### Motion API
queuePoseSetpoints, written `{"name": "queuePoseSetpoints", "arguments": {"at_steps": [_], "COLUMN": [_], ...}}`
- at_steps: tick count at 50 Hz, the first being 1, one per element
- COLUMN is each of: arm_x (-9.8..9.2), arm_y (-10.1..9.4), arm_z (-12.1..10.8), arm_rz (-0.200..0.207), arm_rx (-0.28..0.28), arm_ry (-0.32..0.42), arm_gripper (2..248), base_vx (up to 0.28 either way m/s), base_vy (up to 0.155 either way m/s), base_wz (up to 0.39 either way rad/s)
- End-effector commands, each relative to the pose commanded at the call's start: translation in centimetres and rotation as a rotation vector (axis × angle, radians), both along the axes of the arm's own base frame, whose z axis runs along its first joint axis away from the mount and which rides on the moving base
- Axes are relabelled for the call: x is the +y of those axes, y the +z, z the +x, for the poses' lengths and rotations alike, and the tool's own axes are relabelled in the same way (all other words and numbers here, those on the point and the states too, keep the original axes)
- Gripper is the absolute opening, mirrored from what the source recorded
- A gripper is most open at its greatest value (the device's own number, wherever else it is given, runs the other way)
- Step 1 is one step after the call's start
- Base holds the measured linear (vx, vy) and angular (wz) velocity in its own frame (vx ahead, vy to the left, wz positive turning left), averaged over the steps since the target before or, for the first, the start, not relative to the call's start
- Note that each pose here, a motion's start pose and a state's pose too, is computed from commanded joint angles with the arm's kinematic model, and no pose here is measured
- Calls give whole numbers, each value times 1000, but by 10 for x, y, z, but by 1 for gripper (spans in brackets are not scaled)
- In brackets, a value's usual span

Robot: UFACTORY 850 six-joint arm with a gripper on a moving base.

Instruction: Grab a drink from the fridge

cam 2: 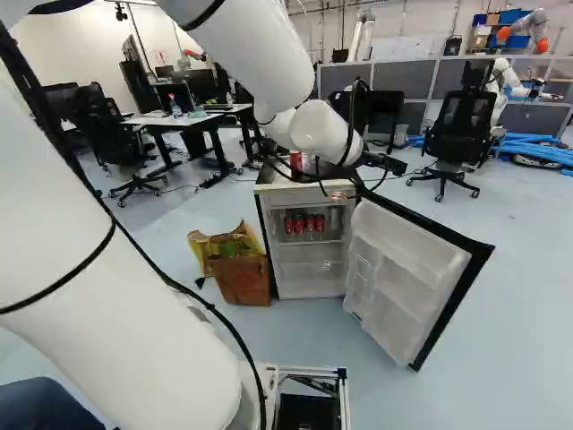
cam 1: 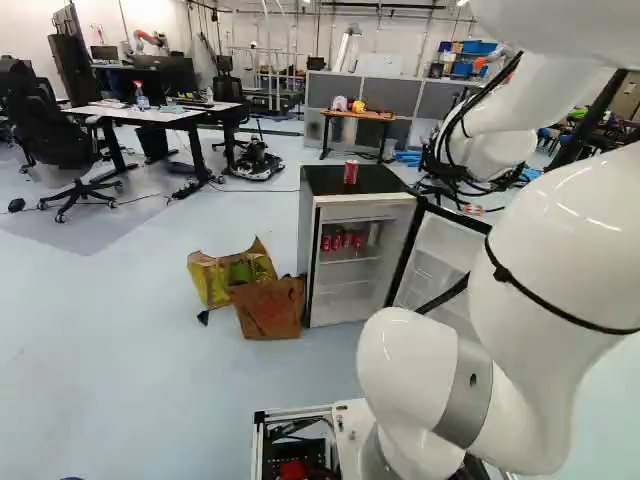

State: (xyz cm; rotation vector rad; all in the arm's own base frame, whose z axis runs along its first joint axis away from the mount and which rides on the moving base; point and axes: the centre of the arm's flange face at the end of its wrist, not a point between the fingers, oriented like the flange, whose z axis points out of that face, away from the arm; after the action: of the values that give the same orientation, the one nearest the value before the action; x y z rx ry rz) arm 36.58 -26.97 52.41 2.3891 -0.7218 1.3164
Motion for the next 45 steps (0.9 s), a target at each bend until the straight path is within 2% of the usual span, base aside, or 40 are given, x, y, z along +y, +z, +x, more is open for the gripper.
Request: {"name": "queuePoseSetpoints", "arguments": {"at_steps": [13,45], "arm_x": [-21,-78], "arm_y": [-3,-7], "arm_z": [2,18], "arm_rz": [22,54], "arm_rx": [48,88], "arm_ry": [-27,-94], "arm_gripper": [247,247], "base_vx": [0,0], "base_vy": [0,0], "base_wz": [0,0]}}
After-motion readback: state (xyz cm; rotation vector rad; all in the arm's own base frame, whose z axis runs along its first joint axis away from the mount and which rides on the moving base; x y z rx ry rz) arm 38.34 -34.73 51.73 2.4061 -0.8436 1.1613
